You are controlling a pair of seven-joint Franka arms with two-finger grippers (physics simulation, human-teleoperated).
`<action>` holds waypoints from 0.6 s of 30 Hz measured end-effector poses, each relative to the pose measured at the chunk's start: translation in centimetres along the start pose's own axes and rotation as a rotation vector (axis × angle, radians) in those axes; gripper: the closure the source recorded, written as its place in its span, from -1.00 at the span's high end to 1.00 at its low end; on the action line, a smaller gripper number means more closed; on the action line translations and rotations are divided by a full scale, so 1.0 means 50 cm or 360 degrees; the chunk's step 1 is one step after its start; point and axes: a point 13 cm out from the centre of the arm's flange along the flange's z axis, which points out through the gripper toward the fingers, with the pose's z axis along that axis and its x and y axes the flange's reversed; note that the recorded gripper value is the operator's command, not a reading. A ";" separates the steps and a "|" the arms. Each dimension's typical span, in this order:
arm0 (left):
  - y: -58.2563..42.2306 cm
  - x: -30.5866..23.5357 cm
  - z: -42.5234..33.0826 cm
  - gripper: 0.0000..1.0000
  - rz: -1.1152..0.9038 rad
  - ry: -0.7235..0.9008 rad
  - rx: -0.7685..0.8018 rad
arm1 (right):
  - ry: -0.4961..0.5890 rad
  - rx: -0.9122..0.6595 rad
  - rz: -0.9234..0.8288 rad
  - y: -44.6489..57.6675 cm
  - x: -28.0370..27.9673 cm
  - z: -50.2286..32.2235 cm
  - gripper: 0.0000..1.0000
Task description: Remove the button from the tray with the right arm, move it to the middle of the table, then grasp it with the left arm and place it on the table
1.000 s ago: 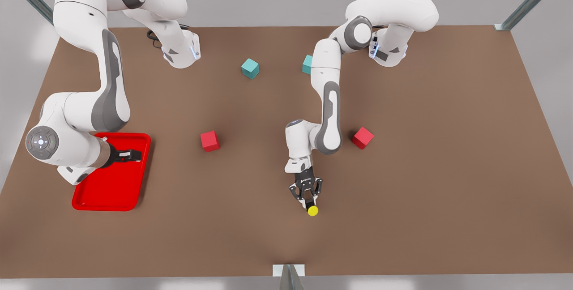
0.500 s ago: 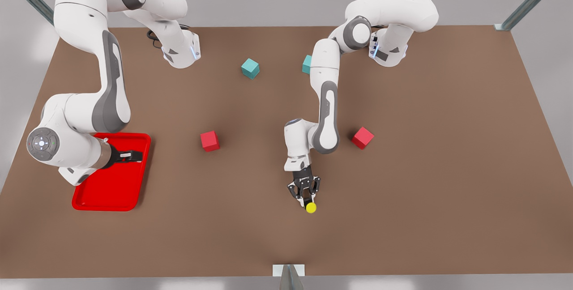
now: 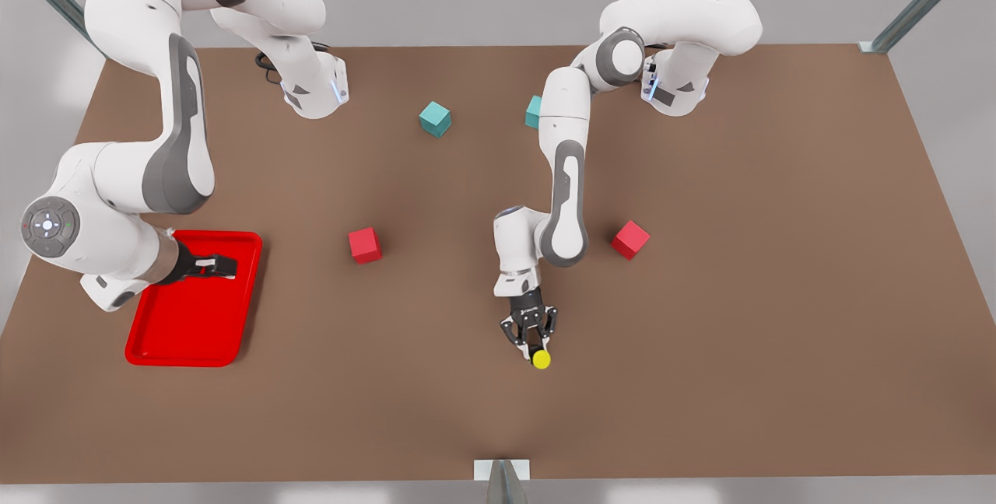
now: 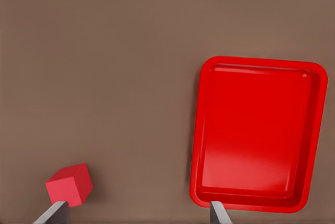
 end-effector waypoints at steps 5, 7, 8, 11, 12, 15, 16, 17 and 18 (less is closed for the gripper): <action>0.007 0.004 0.005 0.02 0.0014 -0.0009 -0.0008 | 0.0005 0.0000 0.0021 -0.003 -0.001 0.004 1.00; 0.009 0.005 0.005 0.02 0.0026 -0.0014 -0.0012 | 0.0000 0.0001 0.0026 -0.002 -0.002 0.001 1.00; 0.010 0.005 0.006 0.02 0.0030 -0.0016 -0.0014 | 0.0000 0.0001 0.0028 -0.001 -0.003 0.001 1.00; 0.014 0.003 0.009 0.05 0.0042 -0.0024 -0.0021 | -0.0002 0.0001 0.0037 0.002 -0.003 -0.001 1.00; 0.015 0.002 0.009 0.22 0.0046 -0.0026 -0.0021 | -0.0001 0.0002 0.0042 0.001 -0.002 -0.001 1.00; 0.014 0.003 0.008 0.99 0.0053 -0.0029 -0.0020 | 0.0007 0.0003 0.0056 -0.004 0.002 0.000 1.00; 0.013 0.004 0.007 0.99 0.0054 -0.0029 -0.0018 | 0.0008 0.0003 0.0057 -0.002 0.002 -0.001 1.00; 0.012 0.004 0.006 0.99 0.0054 -0.0030 -0.0016 | 0.0009 0.0003 0.0060 -0.003 0.003 -0.002 1.00; 0.011 0.004 0.006 0.99 0.0053 -0.0030 -0.0014 | 0.0011 0.0003 0.0064 -0.003 0.003 -0.002 1.00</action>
